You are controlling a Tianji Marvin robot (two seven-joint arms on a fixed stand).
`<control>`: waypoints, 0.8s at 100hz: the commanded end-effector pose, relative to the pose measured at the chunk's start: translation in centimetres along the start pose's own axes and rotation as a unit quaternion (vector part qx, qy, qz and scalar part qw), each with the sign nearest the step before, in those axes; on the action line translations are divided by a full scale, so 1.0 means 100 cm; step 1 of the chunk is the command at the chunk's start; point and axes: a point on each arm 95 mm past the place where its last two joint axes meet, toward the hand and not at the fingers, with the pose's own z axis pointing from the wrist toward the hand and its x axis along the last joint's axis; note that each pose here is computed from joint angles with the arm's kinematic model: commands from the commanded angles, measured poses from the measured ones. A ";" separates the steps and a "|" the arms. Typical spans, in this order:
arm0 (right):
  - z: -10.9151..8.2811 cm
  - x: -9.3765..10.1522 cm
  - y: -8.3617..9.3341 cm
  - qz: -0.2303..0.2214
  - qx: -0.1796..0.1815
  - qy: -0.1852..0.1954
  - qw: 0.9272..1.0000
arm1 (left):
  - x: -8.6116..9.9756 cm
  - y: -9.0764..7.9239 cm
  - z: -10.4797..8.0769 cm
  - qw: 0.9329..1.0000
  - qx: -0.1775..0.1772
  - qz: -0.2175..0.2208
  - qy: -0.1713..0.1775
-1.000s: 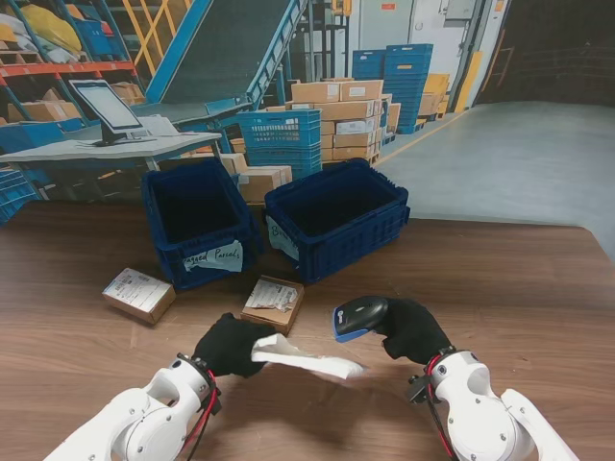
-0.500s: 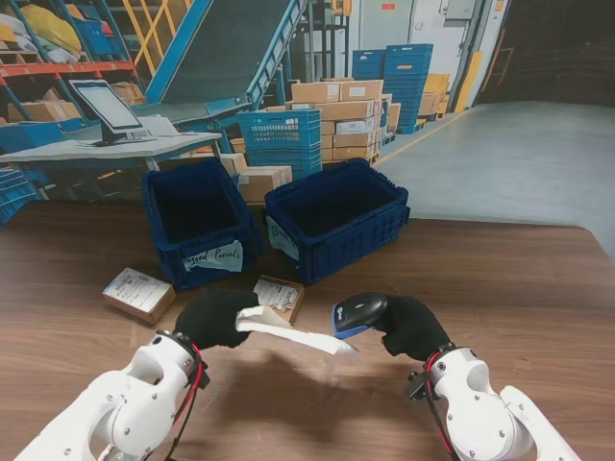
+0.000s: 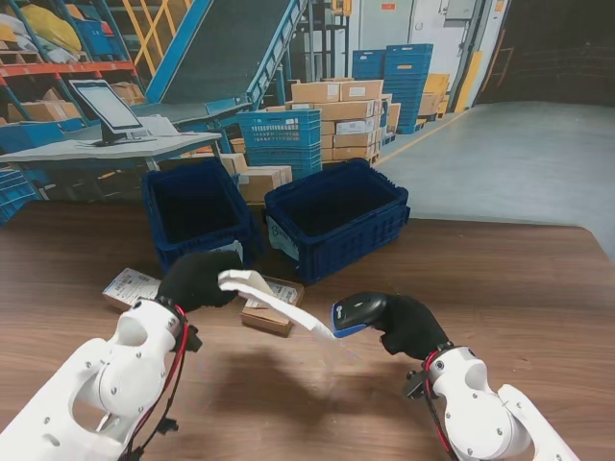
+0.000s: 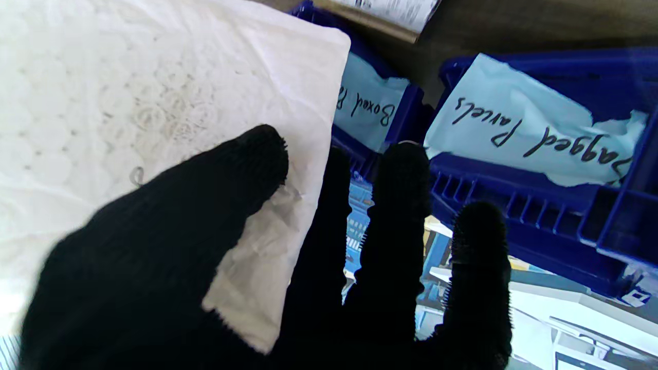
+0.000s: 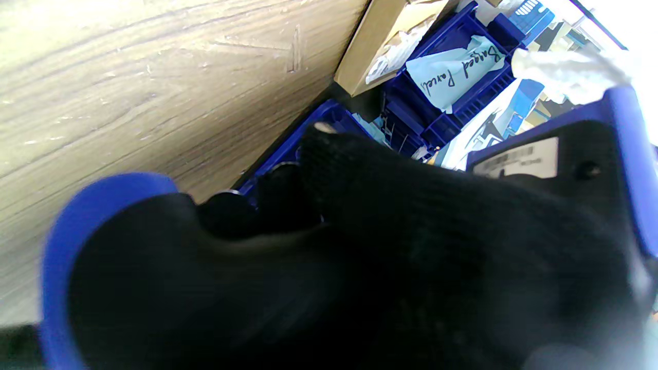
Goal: Scan and sort packages by packaging type
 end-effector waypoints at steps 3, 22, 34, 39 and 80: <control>0.000 0.003 -0.002 0.006 0.004 0.000 1.000 | 0.007 -0.014 0.009 1.000 0.017 -0.018 0.002; -0.003 0.000 -0.003 0.011 0.006 -0.004 1.000 | 0.010 -0.028 0.021 0.998 0.041 -0.043 -0.007; -0.004 -0.003 -0.005 0.016 0.007 -0.006 1.000 | 0.011 -0.032 0.031 0.996 0.047 -0.069 -0.014; -0.005 -0.004 -0.006 0.020 0.006 -0.007 1.000 | 0.011 -0.031 0.035 0.995 0.056 -0.082 -0.019; -0.012 -0.010 -0.014 0.047 0.000 -0.006 0.999 | 0.014 -0.026 0.073 0.989 0.071 -0.114 -0.062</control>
